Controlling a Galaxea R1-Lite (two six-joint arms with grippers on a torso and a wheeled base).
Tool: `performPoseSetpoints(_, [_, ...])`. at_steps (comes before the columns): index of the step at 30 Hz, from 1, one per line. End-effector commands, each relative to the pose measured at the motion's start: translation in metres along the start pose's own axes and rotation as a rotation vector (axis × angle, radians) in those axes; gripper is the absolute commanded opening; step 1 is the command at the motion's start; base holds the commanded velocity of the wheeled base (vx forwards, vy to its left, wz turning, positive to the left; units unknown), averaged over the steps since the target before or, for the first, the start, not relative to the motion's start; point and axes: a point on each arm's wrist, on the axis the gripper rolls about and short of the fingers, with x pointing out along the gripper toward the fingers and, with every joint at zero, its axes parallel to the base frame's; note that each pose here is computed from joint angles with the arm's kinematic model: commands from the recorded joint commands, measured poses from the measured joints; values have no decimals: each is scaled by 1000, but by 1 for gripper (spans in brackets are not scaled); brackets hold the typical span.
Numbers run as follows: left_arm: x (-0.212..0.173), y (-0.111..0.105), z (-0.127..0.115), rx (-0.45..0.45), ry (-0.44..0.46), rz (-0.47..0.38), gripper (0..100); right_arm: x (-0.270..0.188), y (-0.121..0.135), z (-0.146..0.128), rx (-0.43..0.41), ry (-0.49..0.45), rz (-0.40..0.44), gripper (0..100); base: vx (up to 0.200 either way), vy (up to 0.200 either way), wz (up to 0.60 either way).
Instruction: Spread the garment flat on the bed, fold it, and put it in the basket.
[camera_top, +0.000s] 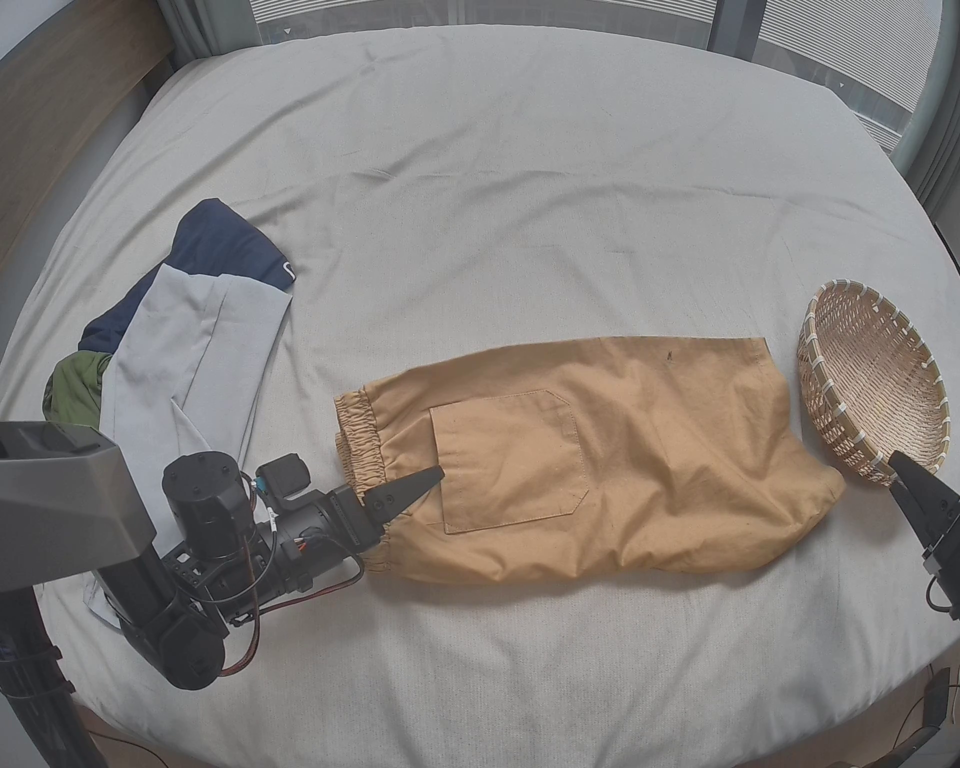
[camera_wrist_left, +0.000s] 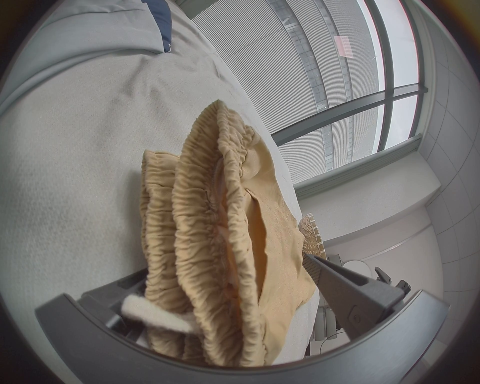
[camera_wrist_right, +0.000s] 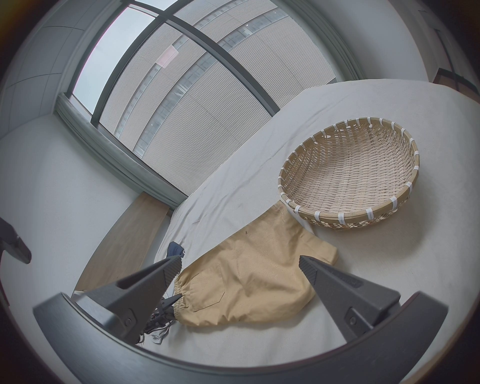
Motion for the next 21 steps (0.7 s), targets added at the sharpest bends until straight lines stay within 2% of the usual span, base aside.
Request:
performPoseSetpoints(1, [7, 3, -4, -4, 9, 2, 100, -16, 8, 0, -17, -37, 42, 100, 0, 0, 0])
performPoseSetpoints(2, [8, 3, -3, -5, 5, 4, 0, -15, 8, 0, -16, -33, 39, 100, 0, 0, 0])
performPoseSetpoints(13, [-2, 5, 7, -44, -36, 22, 0, -15, 7, -1, -10, -23, 36, 100, 0, 0, 0])
performPoseSetpoints(17, [-40, -9, 28, -60, -93, 34, 0, -15, 6, -2, -3, -13, 30, 100, 0, 0, 0])
performPoseSetpoints(21, [-72, -5, 46, -81, -122, 117, 0, -14, 4, -4, 22, 5, 15, 100, 0, 0, 0])
